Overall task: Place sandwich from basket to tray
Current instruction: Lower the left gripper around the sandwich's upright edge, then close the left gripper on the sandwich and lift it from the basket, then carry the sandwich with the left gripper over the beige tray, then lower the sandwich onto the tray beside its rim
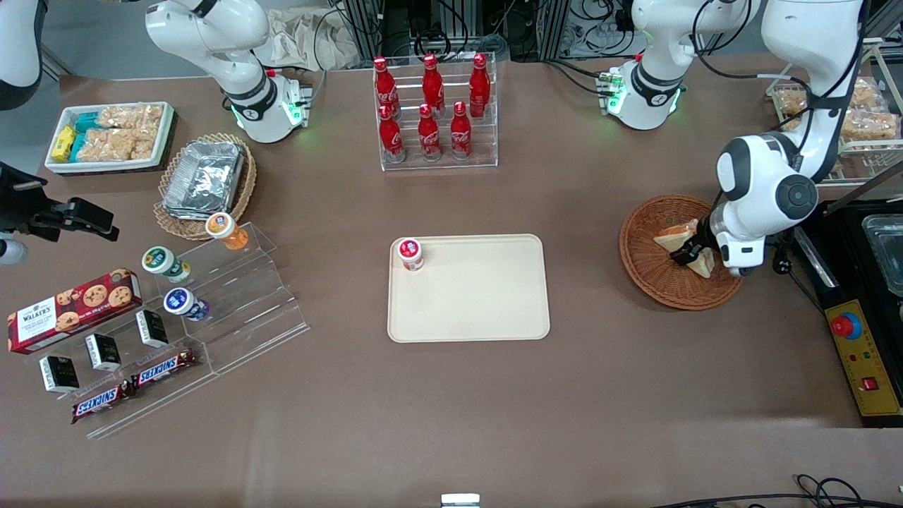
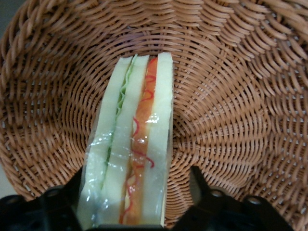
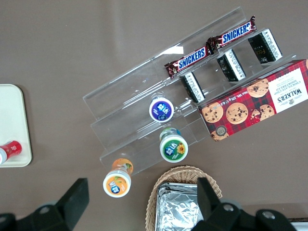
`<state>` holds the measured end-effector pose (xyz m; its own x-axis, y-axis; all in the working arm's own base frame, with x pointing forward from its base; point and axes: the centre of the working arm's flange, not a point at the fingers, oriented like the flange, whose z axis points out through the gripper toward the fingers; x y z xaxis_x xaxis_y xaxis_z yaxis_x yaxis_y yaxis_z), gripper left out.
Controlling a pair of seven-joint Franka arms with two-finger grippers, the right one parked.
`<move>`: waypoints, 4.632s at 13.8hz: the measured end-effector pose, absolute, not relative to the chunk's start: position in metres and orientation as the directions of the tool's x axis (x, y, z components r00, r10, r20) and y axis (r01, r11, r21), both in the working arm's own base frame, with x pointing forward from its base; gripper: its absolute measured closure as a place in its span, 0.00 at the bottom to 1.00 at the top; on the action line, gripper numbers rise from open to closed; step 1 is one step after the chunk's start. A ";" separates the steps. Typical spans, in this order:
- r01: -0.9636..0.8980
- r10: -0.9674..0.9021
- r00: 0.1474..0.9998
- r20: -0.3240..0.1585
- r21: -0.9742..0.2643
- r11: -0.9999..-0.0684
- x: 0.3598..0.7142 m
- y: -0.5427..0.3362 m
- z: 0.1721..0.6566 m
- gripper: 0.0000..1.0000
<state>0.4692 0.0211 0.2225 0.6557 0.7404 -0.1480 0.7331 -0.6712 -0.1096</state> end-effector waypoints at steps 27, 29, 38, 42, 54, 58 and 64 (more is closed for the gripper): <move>0.336 0.333 0.936 -0.111 0.006 -0.942 0.552 -0.147 0.440 0.73; 0.271 0.266 0.955 -0.128 0.016 -0.963 0.555 -0.187 0.429 0.73; 0.054 0.043 0.986 -0.161 0.063 -0.997 0.555 -0.314 0.318 0.71; 0.008 0.002 0.984 -0.177 0.038 -0.999 0.553 -0.325 0.260 0.70; -0.059 -0.061 0.981 -0.182 0.015 -0.998 0.543 -0.345 0.220 0.67; -0.061 -0.062 0.981 -0.185 0.010 -0.998 0.543 -0.345 0.213 0.53; -0.052 -0.055 0.986 -0.158 0.023 -0.998 0.554 -0.348 0.225 0.00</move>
<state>0.5540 -0.3483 0.2254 0.9860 -0.0551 -0.1576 -0.0521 -0.9984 0.0231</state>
